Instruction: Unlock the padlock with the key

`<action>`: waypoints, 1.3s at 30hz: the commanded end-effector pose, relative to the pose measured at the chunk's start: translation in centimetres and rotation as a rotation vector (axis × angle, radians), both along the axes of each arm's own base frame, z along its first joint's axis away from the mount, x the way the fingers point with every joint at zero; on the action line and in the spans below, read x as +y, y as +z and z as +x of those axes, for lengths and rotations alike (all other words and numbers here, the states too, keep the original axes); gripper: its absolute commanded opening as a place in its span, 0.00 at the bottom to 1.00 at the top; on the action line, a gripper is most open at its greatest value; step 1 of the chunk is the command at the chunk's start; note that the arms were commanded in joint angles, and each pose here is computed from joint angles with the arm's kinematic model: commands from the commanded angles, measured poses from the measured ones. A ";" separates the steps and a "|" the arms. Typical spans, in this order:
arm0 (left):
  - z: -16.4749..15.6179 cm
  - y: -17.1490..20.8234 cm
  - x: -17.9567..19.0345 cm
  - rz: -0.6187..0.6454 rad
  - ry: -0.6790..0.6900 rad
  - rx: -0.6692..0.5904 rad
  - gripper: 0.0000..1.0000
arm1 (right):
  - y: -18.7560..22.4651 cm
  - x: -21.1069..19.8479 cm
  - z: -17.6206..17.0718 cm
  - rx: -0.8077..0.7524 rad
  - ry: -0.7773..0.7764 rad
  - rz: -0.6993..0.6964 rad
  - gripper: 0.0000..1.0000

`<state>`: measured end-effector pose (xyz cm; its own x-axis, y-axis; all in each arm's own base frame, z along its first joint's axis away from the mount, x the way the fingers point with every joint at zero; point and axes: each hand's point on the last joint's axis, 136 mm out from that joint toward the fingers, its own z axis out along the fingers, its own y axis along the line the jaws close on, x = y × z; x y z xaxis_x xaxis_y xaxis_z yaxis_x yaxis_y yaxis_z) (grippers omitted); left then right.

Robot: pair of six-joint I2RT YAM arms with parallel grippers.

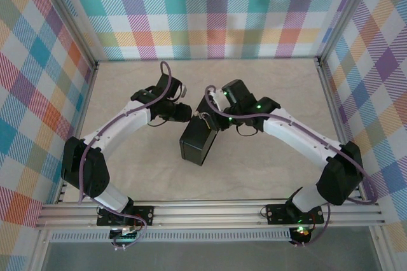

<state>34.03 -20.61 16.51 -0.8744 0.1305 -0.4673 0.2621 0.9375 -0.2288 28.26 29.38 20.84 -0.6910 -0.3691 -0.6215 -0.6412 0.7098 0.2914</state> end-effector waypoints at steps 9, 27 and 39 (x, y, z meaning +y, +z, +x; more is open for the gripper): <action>-1.9 0.8 -3.4 -0.155 -0.042 0.049 0.43 | 4.1 1.3 1.8 0.129 -0.240 0.370 0.25; -3.3 1.0 -4.7 -0.181 -0.089 0.068 0.40 | 2.1 1.5 5.6 0.051 -0.431 0.345 0.24; -2.5 3.0 -4.2 -0.178 -0.061 0.022 0.47 | 7.9 -2.9 6.5 -0.096 -0.422 0.403 0.28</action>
